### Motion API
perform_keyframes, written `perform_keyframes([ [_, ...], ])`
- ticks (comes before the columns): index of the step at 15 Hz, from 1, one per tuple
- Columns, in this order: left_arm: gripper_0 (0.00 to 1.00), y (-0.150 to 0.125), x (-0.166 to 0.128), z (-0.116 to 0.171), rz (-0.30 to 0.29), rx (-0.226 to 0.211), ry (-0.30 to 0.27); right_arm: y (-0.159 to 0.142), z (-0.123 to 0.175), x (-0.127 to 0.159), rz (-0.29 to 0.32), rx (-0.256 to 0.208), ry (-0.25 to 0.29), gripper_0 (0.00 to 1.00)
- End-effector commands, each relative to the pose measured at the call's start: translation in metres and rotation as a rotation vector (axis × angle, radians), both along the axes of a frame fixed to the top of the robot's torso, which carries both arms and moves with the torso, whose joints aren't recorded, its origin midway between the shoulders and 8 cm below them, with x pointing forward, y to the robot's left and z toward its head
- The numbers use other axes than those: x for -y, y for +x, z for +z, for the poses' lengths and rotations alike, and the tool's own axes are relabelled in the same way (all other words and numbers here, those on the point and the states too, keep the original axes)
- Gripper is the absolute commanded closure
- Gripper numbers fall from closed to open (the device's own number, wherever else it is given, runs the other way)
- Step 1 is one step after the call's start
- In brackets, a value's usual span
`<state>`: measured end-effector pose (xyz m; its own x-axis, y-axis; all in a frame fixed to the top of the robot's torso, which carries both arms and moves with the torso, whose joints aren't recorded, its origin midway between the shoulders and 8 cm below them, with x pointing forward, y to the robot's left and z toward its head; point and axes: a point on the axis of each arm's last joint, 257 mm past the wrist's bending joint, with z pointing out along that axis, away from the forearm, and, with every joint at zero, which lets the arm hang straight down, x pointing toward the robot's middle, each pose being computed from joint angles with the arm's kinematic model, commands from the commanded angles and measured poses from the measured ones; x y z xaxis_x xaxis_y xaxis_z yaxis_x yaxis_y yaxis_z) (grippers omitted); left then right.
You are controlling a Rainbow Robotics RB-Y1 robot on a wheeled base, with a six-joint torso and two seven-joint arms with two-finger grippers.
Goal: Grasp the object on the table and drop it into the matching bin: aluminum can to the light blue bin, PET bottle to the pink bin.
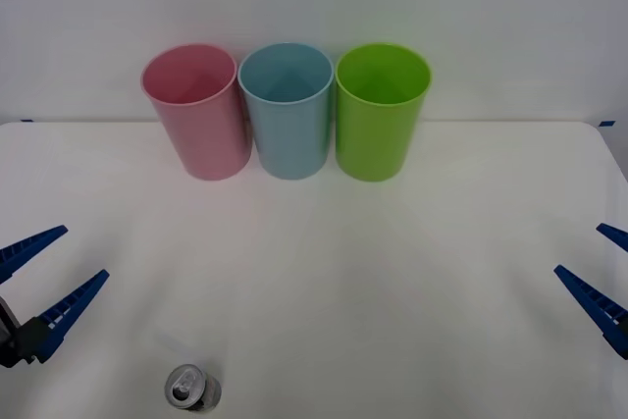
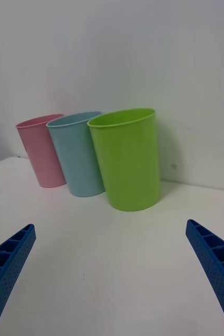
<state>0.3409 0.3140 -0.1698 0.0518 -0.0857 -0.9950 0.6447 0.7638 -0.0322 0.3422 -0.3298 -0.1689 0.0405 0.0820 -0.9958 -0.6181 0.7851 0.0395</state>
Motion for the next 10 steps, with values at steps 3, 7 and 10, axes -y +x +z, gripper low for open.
perform_keyframes([
  [3, 0.0, -0.011, -0.012, -0.007, -0.081, -0.056, 0.137, 0.0, 0.0, 0.0, 0.0, 0.0, 0.0, 0.0],
  [7, 0.0, -0.012, -0.019, -0.016, -0.138, -0.097, 0.232, 0.0, 0.0, 0.0, 0.0, 0.0, 0.0, 0.0],
  [10, 0.0, -0.011, -0.025, -0.027, -0.188, -0.129, 0.286, 0.0, 0.0, 0.0, 0.0, 0.0, 0.0, 0.0],
])
